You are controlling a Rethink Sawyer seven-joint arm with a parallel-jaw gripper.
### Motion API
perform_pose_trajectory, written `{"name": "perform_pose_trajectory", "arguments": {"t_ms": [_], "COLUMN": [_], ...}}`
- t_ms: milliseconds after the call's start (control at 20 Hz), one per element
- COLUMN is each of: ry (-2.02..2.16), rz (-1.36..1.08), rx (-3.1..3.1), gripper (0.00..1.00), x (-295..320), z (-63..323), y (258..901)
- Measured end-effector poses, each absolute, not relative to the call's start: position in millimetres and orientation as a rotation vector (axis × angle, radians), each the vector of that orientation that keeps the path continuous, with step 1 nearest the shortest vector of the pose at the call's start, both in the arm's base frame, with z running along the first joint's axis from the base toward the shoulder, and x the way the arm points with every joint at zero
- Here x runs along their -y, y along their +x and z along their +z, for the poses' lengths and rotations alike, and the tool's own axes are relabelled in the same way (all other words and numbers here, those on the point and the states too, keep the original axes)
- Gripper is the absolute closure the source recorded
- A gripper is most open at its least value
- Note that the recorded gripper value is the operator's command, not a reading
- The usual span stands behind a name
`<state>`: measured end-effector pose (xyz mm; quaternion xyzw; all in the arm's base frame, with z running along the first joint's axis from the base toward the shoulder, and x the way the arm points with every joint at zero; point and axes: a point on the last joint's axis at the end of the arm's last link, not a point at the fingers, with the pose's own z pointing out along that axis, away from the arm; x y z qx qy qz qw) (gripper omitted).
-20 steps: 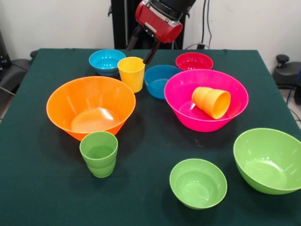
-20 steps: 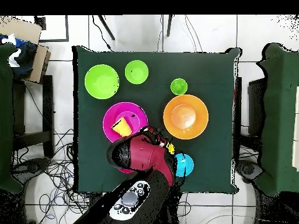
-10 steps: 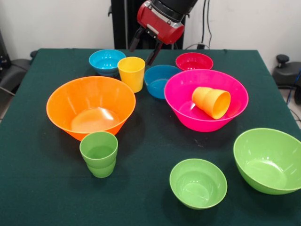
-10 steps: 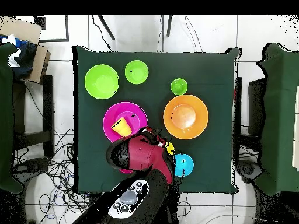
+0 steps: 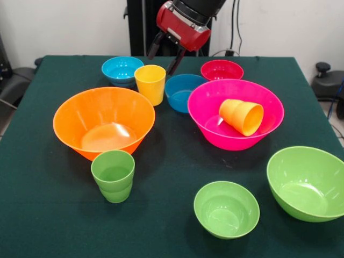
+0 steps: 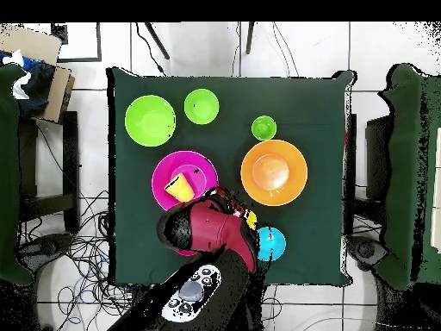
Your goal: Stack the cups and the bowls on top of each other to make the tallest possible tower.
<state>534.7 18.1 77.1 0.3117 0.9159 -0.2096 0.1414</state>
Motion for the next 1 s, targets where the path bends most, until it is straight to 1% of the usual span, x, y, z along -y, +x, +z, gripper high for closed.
{"name": "perform_pose_trajectory", "arguments": {"t_ms": [300, 1000], "ry": [0.895, 1.000], "rz": [-0.595, -0.527], "rx": [-2.633, -2.659], "gripper": [0.00, 0.00], "x": [-16, -1], "z": [78, 95], "y": [532, 465]}}
